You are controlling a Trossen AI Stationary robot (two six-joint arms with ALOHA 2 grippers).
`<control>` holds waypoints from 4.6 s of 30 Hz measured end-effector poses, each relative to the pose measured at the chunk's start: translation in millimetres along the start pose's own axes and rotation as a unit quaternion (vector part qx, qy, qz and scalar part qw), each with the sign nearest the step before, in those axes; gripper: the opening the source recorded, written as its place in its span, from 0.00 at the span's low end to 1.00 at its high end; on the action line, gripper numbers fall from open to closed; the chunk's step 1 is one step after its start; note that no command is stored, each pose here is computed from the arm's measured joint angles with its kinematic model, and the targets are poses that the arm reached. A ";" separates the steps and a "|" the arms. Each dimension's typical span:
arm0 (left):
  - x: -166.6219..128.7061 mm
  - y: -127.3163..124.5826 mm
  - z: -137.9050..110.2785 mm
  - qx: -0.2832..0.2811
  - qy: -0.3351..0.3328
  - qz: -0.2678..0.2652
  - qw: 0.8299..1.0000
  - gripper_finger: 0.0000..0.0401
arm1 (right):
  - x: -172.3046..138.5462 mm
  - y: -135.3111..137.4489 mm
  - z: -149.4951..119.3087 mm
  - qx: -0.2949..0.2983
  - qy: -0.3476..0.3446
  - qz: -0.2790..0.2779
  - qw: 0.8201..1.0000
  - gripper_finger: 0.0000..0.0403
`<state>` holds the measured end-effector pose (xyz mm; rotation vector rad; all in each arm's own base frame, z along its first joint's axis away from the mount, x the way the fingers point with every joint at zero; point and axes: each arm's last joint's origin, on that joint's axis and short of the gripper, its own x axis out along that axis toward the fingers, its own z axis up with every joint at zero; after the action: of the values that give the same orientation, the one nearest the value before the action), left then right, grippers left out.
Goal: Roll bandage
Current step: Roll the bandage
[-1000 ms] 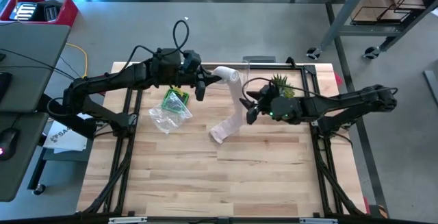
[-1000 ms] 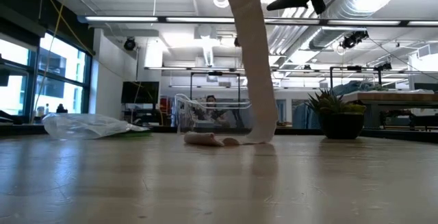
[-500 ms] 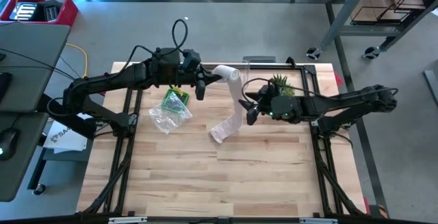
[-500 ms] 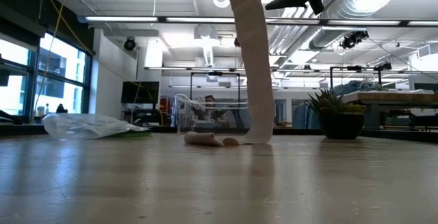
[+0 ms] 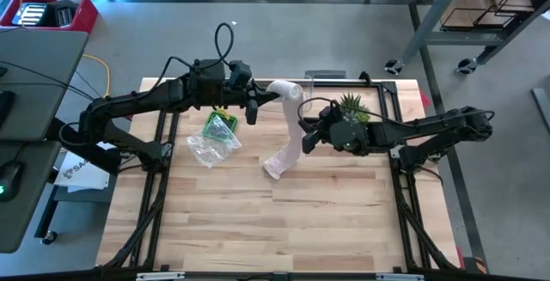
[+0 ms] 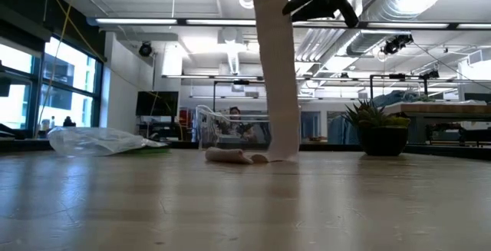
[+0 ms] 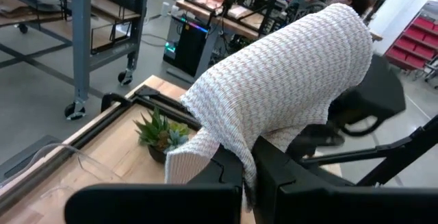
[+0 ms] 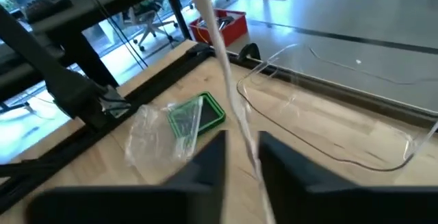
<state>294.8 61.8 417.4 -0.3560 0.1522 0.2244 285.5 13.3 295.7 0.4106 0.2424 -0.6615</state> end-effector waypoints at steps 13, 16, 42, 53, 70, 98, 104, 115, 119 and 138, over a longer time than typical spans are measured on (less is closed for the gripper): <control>0.0 -0.4 0.3 0.000 -0.001 -0.004 1.000 0.00 | -2.6 6.8 5.1 -0.021 -0.043 0.001 0.999 0.34; 0.0 -0.5 0.2 -0.001 0.000 -0.007 1.000 0.00 | -0.5 3.7 6.9 -0.029 -0.050 -0.015 0.998 0.42; 0.0 1.4 0.6 0.042 -0.009 0.026 0.999 0.00 | 0.2 9.1 21.4 0.011 -0.036 0.130 0.991 0.01; 9.2 2.3 -6.7 0.104 0.002 0.076 0.992 0.00 | -8.4 21.0 32.4 0.053 -0.063 0.230 0.970 0.00; 5.1 -9.1 -4.3 0.103 -0.017 0.049 0.993 0.00 | -9.9 23.2 24.0 0.035 -0.023 0.245 0.969 0.03; -4.0 -60.2 -29.9 0.070 0.036 -0.021 0.997 0.00 | -45.9 -12.1 45.8 -0.218 0.177 0.043 0.959 0.52; -11.8 -71.2 -54.8 0.045 0.142 -0.025 0.989 0.00 | -60.2 -41.3 22.6 -0.164 0.181 0.031 0.969 0.52; -71.8 -112.6 -43.6 -0.005 0.226 -0.153 0.962 0.00 | -50.6 -54.5 -19.5 -0.006 0.149 0.134 0.980 0.52; -86.0 -117.5 -22.4 0.007 0.191 -0.146 0.971 0.00 | -36.9 -51.4 -33.8 0.040 0.159 0.128 0.978 0.51; -74.0 -104.0 -12.1 0.013 0.187 -0.137 0.973 0.00 | 42.3 -6.7 -150.4 0.177 0.391 0.132 0.893 0.00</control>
<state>247.5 -51.5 454.1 -0.3870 0.4743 -0.1202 300.4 52.1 144.9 1.0424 0.8224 -0.2355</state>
